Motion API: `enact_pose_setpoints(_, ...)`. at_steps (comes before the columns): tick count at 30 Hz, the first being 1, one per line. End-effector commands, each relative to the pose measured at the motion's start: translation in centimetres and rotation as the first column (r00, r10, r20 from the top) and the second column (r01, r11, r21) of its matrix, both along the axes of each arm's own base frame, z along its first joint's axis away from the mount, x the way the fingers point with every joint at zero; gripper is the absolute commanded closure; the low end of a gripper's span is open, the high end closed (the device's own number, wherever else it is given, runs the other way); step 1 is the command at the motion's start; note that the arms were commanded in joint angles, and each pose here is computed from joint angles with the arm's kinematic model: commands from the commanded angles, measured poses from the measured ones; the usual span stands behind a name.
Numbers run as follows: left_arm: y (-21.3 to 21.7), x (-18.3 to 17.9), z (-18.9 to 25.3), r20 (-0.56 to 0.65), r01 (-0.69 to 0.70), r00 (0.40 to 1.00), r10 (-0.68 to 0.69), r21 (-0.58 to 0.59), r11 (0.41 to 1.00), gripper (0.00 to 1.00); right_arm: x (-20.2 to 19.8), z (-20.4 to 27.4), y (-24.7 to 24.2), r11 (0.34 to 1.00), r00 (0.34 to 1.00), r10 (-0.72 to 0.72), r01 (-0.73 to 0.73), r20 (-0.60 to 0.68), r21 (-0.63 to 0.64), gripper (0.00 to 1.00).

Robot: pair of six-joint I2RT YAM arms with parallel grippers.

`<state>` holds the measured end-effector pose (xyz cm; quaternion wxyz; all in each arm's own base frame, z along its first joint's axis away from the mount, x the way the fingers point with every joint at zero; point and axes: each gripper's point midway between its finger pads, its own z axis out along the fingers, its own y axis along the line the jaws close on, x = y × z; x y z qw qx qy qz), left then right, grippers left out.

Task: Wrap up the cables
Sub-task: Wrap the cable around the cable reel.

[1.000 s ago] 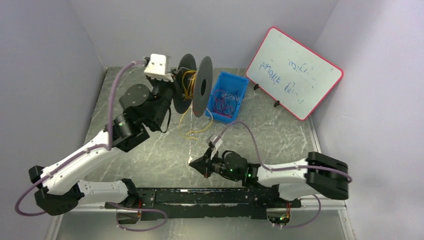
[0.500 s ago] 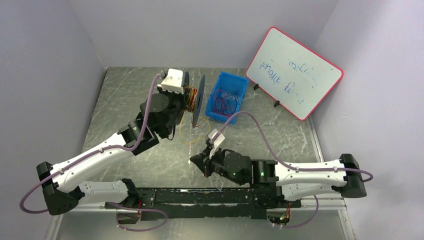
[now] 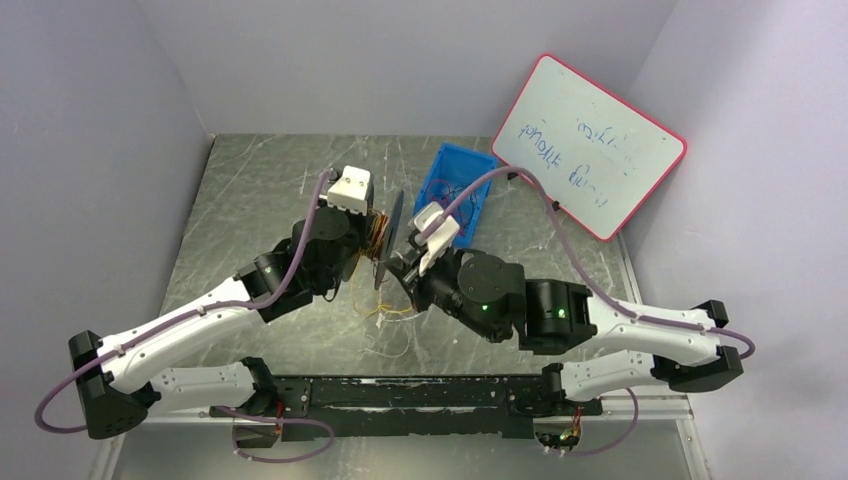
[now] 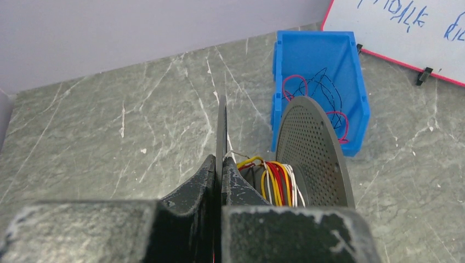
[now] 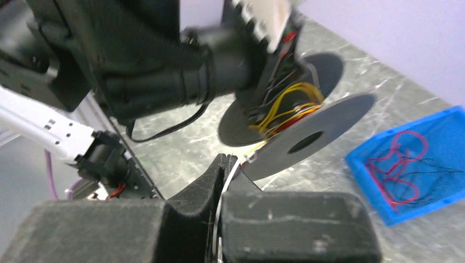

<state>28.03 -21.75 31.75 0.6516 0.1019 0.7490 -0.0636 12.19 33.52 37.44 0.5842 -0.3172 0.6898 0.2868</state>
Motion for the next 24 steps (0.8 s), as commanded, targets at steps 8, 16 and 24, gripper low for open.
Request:
enact_pose_setpoints(8, 0.4, -2.2, -0.1, -0.029, 0.092, 0.995, -0.095, -0.074, 0.993, 0.93, 6.5, 6.9, -5.9, 0.949, 0.925, -0.272, 0.304, 0.266, -0.085, 1.0)
enact_pose_setpoints(16, 0.2, -4.3, -0.8, -0.078, 0.215, 0.973, -0.218, -0.044, 0.976, 0.93, 15.6, 6.3, -10.3, 0.888, 0.867, -0.414, 0.452, 0.278, -0.086, 1.0)
enact_pose_setpoints(24, -0.9, -7.7, 1.4, -0.078, 0.44, 0.894, -0.441, -0.028, 0.897, 0.93, 23.8, -4.0, -14.4, 0.808, 0.821, -0.556, 0.571, 0.13, -0.144, 1.0)
